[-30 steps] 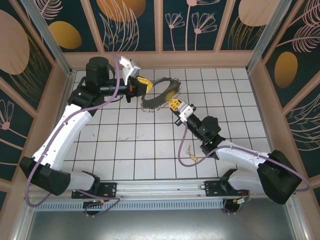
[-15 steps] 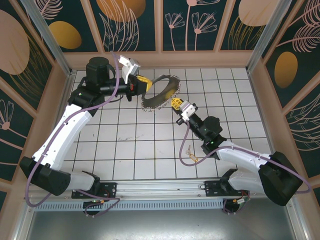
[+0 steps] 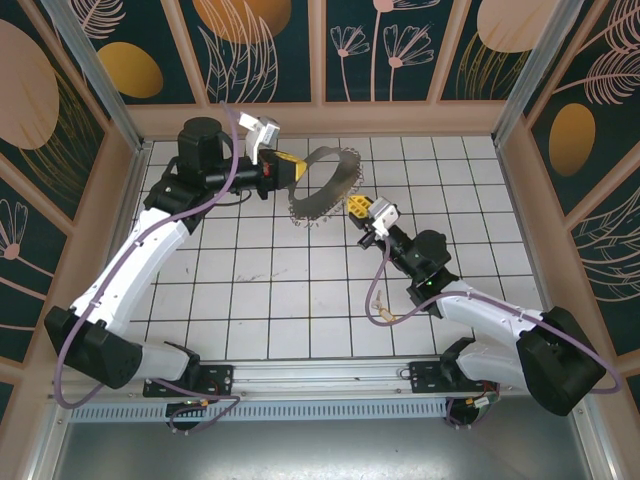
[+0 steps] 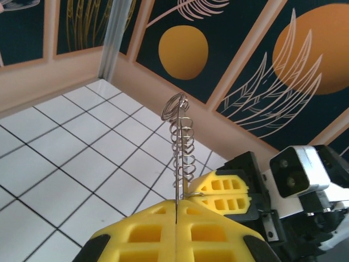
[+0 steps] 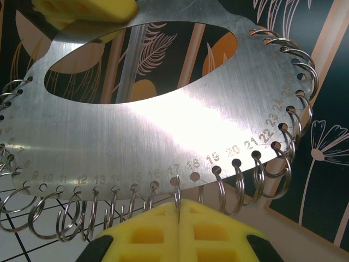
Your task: Put the keys on the keyring
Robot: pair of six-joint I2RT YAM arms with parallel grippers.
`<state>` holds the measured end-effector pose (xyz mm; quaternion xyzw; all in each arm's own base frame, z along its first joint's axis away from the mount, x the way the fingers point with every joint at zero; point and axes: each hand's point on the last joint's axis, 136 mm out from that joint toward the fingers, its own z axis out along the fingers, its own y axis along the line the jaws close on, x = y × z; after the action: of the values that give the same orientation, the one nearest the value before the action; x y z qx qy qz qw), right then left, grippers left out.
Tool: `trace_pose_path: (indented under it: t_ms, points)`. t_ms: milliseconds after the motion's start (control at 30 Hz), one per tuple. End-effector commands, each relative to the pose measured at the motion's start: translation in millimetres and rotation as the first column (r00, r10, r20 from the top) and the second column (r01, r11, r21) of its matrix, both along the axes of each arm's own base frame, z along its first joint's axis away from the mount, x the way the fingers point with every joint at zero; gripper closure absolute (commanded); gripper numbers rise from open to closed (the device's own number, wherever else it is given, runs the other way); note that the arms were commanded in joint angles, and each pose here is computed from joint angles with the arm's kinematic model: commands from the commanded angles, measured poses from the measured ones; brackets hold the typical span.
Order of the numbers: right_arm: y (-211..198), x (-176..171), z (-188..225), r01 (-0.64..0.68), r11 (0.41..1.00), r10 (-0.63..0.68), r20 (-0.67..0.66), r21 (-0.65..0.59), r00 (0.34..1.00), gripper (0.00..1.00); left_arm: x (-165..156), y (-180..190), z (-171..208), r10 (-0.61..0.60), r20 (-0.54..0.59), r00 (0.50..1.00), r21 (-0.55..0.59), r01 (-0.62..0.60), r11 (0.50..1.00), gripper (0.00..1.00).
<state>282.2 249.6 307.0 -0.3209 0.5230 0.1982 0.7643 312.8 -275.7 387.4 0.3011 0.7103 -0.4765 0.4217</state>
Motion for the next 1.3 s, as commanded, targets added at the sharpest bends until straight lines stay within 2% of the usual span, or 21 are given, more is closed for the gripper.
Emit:
trace_pose_path:
  t_ms: [0,133,367,533,800,900,967,1067,1267]
  points:
    - [-4.5,-13.9,32.7,-0.044,0.996,0.036,0.095,0.077,0.995,1.0,-1.2,-6.4,-11.8,-0.049,-0.096,0.994,-0.031,0.046,0.998,1.0]
    - [-7.2,-13.6,35.4,-0.033,0.996,0.023,0.111,0.085,0.994,1.0,-1.4,-7.8,-17.6,-0.063,-0.154,0.986,-0.042,0.057,0.997,1.0]
    - [-12.6,-13.8,36.8,-0.02,0.995,0.009,0.111,0.095,0.994,1.0,18.1,7.7,-24.1,0.028,-0.22,0.975,-0.071,-0.045,0.996,1.0]
    - [-17.3,-7.5,33.8,0.033,0.997,-0.039,0.098,0.068,0.994,1.0,18.3,13.2,-21.1,0.034,-0.218,0.975,-0.08,-0.053,0.995,1.0]
    - [-13.0,-9.5,39.5,0.005,0.997,-0.013,0.105,0.077,0.994,1.0,19.7,11.6,-22.9,0.025,-0.223,0.974,-0.082,-0.045,0.996,1.0]
    - [-12.4,-14.0,44.7,-0.028,0.995,0.017,0.117,0.093,0.993,1.0,12.4,8.3,-16.3,-0.029,-0.207,0.978,-0.103,0.007,0.995,1.0]
    - [-4.5,-10.4,39.7,-0.021,0.999,0.018,0.099,0.033,0.995,1.0,9.1,8.4,-12.9,-0.042,-0.189,0.981,-0.103,0.023,0.994,1.0]
    - [12.1,-4.6,26.1,0.009,0.993,0.002,0.096,-0.119,0.995,1.0,3.1,9.1,-5.9,-0.061,-0.14,0.988,-0.095,0.048,0.994,1.0]
    - [12.6,-7.6,22.1,0.025,0.987,-0.005,0.131,-0.158,0.991,1.0,6.7,13.4,-4.9,-0.012,-0.115,0.993,-0.065,0.005,0.998,1.0]
